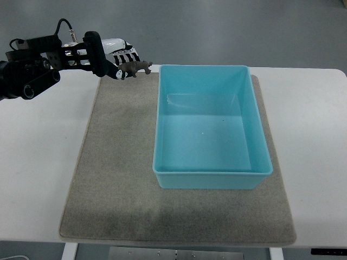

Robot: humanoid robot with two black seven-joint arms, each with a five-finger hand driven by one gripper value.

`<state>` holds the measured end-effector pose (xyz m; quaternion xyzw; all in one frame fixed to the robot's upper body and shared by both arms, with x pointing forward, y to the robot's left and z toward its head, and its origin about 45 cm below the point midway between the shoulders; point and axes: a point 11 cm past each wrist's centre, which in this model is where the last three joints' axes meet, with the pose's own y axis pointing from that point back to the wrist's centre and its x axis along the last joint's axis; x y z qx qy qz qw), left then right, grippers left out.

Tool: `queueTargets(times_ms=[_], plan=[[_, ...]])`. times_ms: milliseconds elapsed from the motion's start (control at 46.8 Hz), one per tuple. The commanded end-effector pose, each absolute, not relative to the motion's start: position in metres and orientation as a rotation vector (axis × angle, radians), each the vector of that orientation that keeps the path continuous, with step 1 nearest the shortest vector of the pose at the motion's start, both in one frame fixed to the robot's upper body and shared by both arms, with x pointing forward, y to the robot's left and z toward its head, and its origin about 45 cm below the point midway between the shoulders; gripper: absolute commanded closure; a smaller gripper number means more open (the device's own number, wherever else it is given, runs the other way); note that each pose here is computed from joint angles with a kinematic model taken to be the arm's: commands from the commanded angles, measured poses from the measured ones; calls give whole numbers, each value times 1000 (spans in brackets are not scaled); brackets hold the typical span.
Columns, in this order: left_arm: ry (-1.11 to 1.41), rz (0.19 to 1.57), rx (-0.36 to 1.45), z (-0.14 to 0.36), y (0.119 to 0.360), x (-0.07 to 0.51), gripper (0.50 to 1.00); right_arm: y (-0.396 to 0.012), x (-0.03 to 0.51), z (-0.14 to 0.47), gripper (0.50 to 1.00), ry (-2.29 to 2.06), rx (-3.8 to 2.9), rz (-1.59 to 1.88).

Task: Place brown hippo in blue box with left hand
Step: 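Lift the hippo with the left hand and carry it over the blue box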

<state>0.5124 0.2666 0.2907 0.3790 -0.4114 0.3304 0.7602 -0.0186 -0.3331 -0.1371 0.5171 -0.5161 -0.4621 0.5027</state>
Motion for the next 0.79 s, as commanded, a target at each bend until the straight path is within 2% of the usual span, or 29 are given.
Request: queueTargets(times_ms=[0, 64, 342, 769], plan=[[-918, 730, 800, 305, 260, 517, 1000, -333, -18, -137, 564, -1247, 1250, -1116], [-926, 732, 785, 311, 255, 518, 1000, -333, -19, -137, 564, -1246, 1248, -1116], [-939, 671, 674, 321, 201, 515, 1000, -334, -18, -137, 564, -1248, 1248, -1114], [-917, 551, 575, 307, 134, 497, 1000, -333, -19, -137, 564, -1246, 1248, -1116]])
